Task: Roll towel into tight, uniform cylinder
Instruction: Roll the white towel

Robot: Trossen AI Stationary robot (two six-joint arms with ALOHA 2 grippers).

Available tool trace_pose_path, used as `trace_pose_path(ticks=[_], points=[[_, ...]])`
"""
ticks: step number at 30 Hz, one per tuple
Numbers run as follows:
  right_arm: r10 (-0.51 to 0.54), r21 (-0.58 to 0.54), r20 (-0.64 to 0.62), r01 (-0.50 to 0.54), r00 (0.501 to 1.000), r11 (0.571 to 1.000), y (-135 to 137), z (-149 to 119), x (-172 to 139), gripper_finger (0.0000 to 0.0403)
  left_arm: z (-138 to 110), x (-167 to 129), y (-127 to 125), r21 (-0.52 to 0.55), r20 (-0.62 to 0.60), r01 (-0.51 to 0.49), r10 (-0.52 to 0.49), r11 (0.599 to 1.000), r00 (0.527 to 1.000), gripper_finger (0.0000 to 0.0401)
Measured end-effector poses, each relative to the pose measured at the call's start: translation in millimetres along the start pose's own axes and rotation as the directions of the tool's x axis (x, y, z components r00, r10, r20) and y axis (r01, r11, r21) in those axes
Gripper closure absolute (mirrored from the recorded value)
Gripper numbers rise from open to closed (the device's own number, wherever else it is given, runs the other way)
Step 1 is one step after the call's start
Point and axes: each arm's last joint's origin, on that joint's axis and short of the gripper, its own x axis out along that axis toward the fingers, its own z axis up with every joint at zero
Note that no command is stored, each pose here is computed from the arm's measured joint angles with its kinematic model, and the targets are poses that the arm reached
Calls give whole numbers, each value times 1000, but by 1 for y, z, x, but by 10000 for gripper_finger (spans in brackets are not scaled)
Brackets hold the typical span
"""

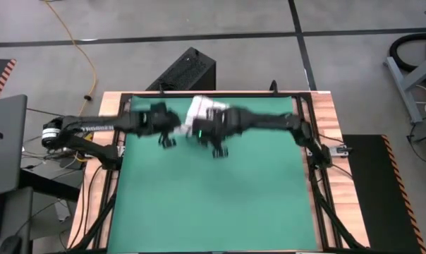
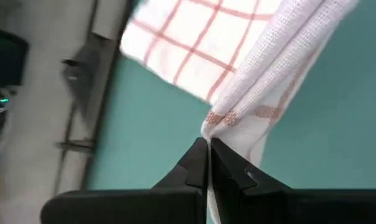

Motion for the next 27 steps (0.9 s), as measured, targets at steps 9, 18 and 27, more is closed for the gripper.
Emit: trace_pose_path(ticks=[9, 18, 27], points=[[-52, -45, -41, 51, 998, 998, 130, 25, 20, 388, -44, -25, -99, -68, 170, 185, -171, 980, 970, 401], [-93, 52, -59, 96, 994, 994, 235, 24, 60, 388, -59, -48, -158, 29, 295, 350, -343, 936, 892, 401], [-93, 208, -75, 106, 993, 972, 270, 16, 67, 388, -77, -37, -193, 56, 165, 410, -413, 910, 895, 401]])
